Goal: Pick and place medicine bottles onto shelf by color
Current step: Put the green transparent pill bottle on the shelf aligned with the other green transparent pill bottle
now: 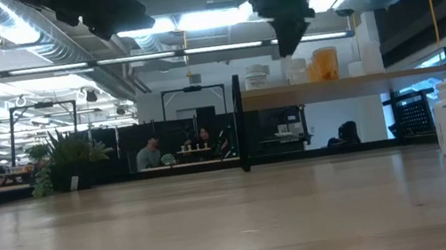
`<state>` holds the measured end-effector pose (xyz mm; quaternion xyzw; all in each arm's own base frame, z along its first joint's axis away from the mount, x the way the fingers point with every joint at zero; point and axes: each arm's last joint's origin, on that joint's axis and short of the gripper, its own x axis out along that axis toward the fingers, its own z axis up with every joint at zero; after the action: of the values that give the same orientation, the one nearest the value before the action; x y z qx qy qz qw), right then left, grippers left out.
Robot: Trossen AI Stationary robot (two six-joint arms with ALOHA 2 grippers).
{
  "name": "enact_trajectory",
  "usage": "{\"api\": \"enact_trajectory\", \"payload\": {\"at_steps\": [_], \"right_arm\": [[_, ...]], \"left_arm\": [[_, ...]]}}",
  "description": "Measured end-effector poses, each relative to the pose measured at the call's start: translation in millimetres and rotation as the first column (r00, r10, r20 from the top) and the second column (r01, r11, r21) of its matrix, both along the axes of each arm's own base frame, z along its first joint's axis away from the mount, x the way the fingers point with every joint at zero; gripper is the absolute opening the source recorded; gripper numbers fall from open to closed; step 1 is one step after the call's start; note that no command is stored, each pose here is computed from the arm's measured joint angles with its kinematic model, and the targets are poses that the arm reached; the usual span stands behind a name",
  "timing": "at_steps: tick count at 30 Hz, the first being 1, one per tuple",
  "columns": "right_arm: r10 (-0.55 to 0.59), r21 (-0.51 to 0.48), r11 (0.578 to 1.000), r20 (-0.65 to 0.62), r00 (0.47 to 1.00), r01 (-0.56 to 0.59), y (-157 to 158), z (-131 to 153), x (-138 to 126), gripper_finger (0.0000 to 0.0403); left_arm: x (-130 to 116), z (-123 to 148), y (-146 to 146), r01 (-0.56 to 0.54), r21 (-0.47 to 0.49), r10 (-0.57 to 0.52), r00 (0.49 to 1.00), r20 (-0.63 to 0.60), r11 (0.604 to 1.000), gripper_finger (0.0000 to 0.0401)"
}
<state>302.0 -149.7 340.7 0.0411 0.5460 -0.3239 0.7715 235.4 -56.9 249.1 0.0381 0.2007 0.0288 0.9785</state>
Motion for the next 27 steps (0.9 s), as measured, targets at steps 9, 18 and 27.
{"api": "enact_trajectory", "payload": {"at_steps": [9,18,27], "right_arm": [[0.221,0.023,0.975,-0.109,0.969,-0.220,49,19,0,0.0213],[0.353,0.075,0.935,-0.148,0.924,-0.346,113,19,1,0.0143],[0.466,0.078,0.884,-0.129,0.875,-0.460,166,19,3,0.0098]], "left_arm": [[0,0,0,0.000,0.000,0.000,1.000,0.001,1.000,0.0180],[0,-1,0,0.000,0.002,0.000,1.000,-0.007,1.000,0.0180],[-4,-4,-5,0.025,0.046,-0.022,0.998,-0.063,0.999,0.0180]]}}
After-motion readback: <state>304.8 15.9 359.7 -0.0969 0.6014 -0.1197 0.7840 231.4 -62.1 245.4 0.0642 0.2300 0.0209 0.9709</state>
